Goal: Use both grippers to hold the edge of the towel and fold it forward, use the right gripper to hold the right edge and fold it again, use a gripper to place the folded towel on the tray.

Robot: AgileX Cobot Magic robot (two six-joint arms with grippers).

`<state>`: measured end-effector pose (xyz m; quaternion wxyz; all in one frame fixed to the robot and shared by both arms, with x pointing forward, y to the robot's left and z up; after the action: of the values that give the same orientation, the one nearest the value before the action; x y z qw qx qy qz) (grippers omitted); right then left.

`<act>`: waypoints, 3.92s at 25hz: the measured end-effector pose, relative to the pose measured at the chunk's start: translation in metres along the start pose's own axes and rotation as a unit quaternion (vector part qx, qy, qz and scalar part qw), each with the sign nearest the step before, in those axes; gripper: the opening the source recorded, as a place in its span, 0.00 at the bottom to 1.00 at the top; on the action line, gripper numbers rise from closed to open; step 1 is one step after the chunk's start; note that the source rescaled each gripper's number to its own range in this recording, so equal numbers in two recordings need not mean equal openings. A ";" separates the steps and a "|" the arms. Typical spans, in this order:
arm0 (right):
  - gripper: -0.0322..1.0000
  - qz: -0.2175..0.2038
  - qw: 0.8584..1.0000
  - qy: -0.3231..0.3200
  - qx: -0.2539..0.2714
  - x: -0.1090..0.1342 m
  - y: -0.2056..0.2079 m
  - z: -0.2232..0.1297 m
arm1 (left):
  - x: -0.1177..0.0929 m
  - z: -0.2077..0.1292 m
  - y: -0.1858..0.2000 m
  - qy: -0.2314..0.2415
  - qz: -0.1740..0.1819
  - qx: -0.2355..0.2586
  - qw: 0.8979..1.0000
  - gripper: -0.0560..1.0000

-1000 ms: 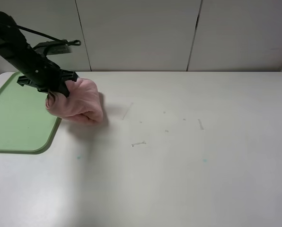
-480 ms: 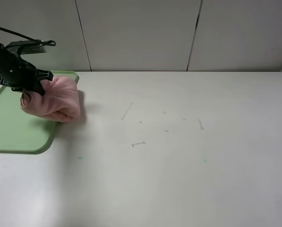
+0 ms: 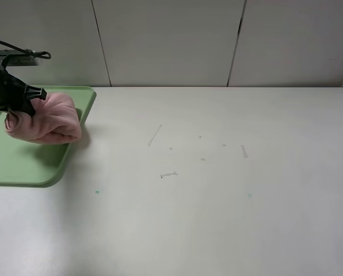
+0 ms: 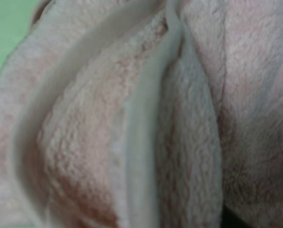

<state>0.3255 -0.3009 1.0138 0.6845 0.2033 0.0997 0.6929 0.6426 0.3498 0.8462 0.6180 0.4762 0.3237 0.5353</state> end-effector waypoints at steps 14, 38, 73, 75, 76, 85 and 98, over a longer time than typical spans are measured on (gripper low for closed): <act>1.00 0.000 1.000 0.000 0.000 0.000 0.000 0.000 | 0.026 -0.013 0.000 0.001 0.024 0.010 1.000 0.23; 1.00 0.000 1.000 0.000 0.000 0.000 0.000 0.000 | 0.034 -0.013 0.000 -0.004 0.032 0.005 0.999 1.00; 1.00 0.000 1.000 0.000 0.000 0.000 0.000 0.000 | 0.029 -0.025 0.073 -0.032 0.032 0.024 0.999 1.00; 1.00 0.000 1.000 0.000 -0.001 0.000 0.000 0.000 | 0.027 -0.026 0.086 -0.030 0.033 0.022 0.999 1.00; 1.00 0.000 1.000 0.000 -0.001 0.000 0.000 0.000 | 0.025 -0.028 0.091 -0.028 0.030 0.023 0.999 1.00; 1.00 0.000 1.000 0.000 -0.001 0.000 0.000 0.000 | 0.009 -0.047 0.145 -0.008 0.015 0.031 0.999 1.00; 1.00 0.000 1.000 0.000 -0.001 0.000 0.000 0.000 | -0.037 -0.074 0.195 0.005 0.000 -0.075 0.997 1.00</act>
<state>0.3257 -0.3008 1.0141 0.6846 0.2027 0.0990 0.6932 0.4985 0.3269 1.0000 0.6505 0.4258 0.2858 0.5602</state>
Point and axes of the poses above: a point on each arm's last joint axis where the gripper is mounted, y pointing back along that axis away from the gripper, x along the wrist's bending axis when the last joint is at zero, z = x × y, the point moved 10 cm from there along -y, pointing out along that axis toward the gripper, and after that the axes turned 14 degrees about -y, right-handed, at the moved point
